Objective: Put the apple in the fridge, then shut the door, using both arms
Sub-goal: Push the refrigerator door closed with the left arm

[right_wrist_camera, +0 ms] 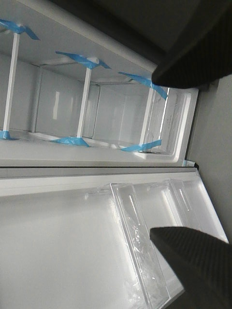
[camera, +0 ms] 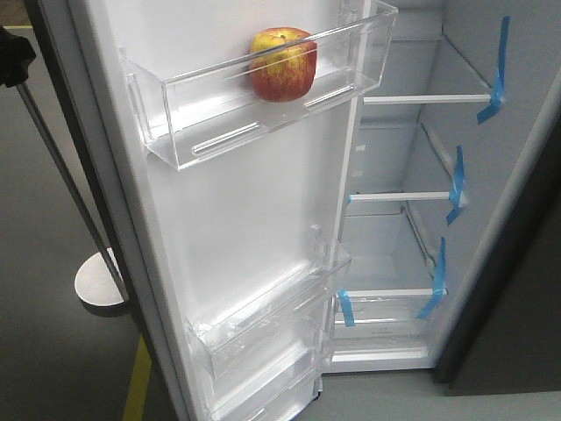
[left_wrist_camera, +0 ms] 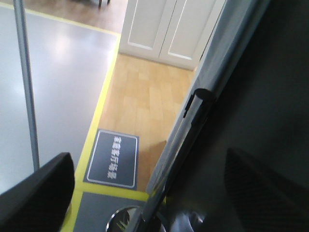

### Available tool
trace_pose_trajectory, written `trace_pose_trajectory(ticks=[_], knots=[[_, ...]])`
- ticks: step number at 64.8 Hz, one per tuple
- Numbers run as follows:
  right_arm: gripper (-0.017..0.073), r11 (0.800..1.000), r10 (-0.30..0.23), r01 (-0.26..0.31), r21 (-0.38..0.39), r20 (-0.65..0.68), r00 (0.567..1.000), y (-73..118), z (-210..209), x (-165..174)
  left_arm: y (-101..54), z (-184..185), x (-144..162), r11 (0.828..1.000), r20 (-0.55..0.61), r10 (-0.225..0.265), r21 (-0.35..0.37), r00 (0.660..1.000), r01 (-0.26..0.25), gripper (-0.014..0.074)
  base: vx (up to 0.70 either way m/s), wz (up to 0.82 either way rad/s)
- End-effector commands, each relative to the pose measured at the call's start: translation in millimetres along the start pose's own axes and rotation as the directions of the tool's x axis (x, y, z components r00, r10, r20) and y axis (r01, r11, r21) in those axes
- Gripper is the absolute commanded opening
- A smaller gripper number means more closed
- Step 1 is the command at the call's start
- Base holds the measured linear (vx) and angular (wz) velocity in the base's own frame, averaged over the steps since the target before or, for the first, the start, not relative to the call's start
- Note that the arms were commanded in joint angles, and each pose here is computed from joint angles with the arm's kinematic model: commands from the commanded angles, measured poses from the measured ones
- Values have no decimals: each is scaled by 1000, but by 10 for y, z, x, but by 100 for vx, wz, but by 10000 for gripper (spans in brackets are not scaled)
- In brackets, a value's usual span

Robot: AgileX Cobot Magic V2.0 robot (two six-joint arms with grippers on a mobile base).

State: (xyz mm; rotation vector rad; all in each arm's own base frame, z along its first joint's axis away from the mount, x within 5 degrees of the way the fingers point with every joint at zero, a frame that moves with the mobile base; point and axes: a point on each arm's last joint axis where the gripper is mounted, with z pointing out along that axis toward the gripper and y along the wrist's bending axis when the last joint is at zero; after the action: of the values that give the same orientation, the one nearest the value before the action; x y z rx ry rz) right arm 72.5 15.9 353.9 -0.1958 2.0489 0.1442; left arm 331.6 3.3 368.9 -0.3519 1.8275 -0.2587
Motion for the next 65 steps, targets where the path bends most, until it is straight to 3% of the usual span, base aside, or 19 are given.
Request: trace_pose_trajectory(ticks=[1, 8, 18, 30, 40, 46, 51, 60, 65], knots=[[561, 1000, -5, 4, 11, 85, 996, -8, -36, -121, -124, 23, -233, 998, 110, -27, 54, 994, 21, 594, 0, 0], [561, 1000, -5, 4, 11, 85, 996, -8, -36, -121, -231, 103, -221, 997, 102, 13, 77, 995, -21, 594, 0, 0], [561, 1000, -5, 4, 11, 84, 996, -8, -36, -120, -452, 111, -156, 978, 112, 153, 127, 982, -167, 594, 0, 0], [561, 1000, -5, 4, 11, 85, 996, -8, -36, -120, -626, 77, -66, 964, 81, 188, 173, 979, -200, 594, 0, 0], [561, 1000, -5, 4, 11, 85, 996, -8, -36, -120, -938, -6, 46, 940, 27, 223, 258, 975, -222, 594, 0, 0], [561, 1000, -5, 4, 11, 84, 996, -8, -36, -120, -1208, -102, 122, 906, 33, 261, 335, 965, -257, 594, 0, 0], [561, 1000, -5, 4, 11, 84, 996, -8, -36, -120, -1434, -194, 198, 868, 53, 300, 400, 953, -295, 594, 0, 0], [561, 1000, -5, 4, 11, 84, 996, -8, -36, -120, -1823, -379, 296, 804, 90, 306, 509, 948, -308, 594, 0, 0], [561, 1000, -5, 4, 11, 84, 996, -8, -36, -120, -2050, -473, 363, 760, 108, 316, 566, 943, -320, 594, 0, 0]])
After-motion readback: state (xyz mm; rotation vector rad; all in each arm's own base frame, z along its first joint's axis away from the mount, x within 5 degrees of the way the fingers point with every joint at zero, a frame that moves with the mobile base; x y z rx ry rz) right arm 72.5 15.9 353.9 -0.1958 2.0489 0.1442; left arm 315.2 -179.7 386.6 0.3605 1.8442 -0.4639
